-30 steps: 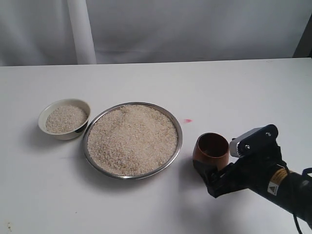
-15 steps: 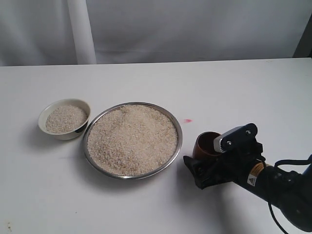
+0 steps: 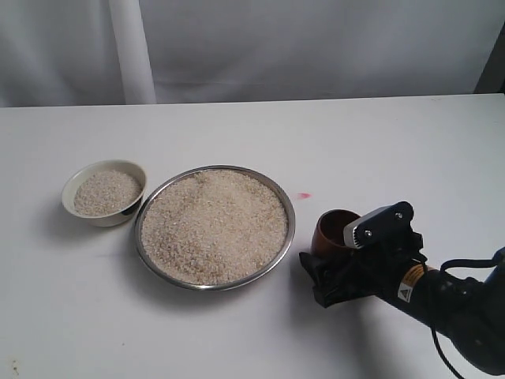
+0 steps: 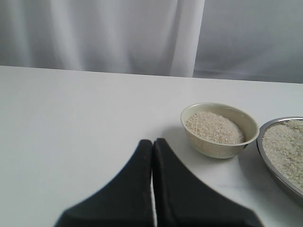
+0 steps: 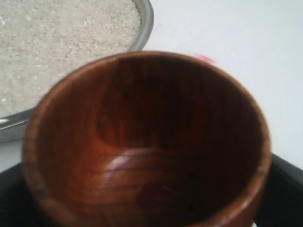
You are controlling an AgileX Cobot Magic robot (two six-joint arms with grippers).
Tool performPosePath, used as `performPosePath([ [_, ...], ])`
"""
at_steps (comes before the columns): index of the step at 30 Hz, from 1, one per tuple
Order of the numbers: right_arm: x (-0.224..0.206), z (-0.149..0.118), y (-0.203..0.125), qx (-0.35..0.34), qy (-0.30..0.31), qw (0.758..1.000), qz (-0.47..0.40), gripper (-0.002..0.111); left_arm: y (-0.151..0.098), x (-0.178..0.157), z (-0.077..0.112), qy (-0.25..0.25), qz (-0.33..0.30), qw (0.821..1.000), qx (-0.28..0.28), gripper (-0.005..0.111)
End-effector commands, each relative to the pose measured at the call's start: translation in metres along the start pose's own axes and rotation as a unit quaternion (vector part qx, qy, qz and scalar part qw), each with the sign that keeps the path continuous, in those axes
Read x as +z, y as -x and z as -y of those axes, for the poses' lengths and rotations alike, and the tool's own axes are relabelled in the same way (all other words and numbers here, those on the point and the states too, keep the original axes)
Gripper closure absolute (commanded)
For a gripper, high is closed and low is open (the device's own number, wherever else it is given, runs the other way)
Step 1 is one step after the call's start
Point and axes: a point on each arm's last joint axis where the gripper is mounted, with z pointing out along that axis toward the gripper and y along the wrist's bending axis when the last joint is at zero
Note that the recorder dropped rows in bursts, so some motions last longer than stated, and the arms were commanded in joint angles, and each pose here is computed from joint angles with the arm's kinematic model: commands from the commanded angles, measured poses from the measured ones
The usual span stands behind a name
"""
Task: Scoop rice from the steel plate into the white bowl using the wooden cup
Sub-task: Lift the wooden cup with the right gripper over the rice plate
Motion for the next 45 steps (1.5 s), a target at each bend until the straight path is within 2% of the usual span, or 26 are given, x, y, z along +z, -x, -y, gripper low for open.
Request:
performPosePath([
  [1, 0.0, -0.001, 0.002, -0.006, 0.005, 1.0, 0.008, 0.039, 0.0, 0.0, 0.0, -0.004, 0.003, 1.0, -0.001, 0.107],
  [4, 0.0, -0.001, 0.002, -0.006, 0.004, 1.0, 0.008, 0.056, 0.0, 0.0, 0.0, -0.004, 0.003, 1.0, -0.001, 0.107],
  [11, 0.0, -0.001, 0.002, -0.006, 0.004, 1.0, 0.011, 0.105, 0.0, 0.0, 0.0, -0.004, 0.003, 1.0, -0.001, 0.107],
  [12, 0.0, -0.001, 0.002, -0.006, 0.005, 1.0, 0.011, 0.108, 0.0, 0.0, 0.0, -0.004, 0.003, 1.0, -0.001, 0.107],
  [18, -0.001, -0.003, 0.005, -0.012, 0.012, 1.0, 0.016, 0.108, 0.0, 0.0, 0.0, -0.004, 0.003, 1.0, -0.001, 0.107],
  [23, -0.012, -0.004, 0.024, -0.033, 0.02, 0.999, 0.004, 0.108, 0.0, 0.0, 0.0, -0.004, 0.003, 1.0, -0.001, 0.107],
  [31, -0.053, 0.002, 0.077, -0.094, -0.019, 0.993, -0.074, 0.108, 0.0, 0.0, 0.0, -0.004, 0.003, 1.0, -0.001, 0.107],
  [35, -0.068, 0.006, 0.114, -0.09, -0.047, 0.989, -0.103, 0.108, 0.0, 0.0, 0.0, -0.004, 0.003, 1.0, -0.001, 0.107],
  [38, -0.072, -0.002, 0.141, -0.136, -0.044, 0.984, -0.111, 0.108, 0.0, 0.0, 0.0, -0.004, 0.003, 1.0, -0.001, 0.107],
  [40, -0.073, -0.019, 0.171, -0.219, -0.043, 0.964, -0.146, 0.108, 0.0, 0.0, 0.0, -0.004, 0.003, 1.0, -0.001, 0.107],
  [42, -0.068, -0.034, 0.201, -0.323, -0.061, 0.926, -0.183, 0.108, 0.0, 0.0, 0.0, -0.004, 0.003, 1.0, -0.001, 0.107],
  [43, -0.063, -0.042, 0.214, -0.397, -0.074, 0.887, -0.222, 0.108, 0.0, 0.0, 0.0, -0.004, 0.003, 1.0, -0.001, 0.107],
  [44, -0.058, -0.046, 0.22, -0.436, -0.081, 0.864, -0.239, 0.108, 0.0, 0.0, 0.0, -0.004, 0.003, 1.0, -0.001, 0.107],
  [45, -0.047, -0.053, 0.229, -0.503, -0.098, 0.816, -0.268, 0.108, 0.0, 0.0, 0.0, -0.004, 0.003, 1.0, -0.001, 0.107],
])
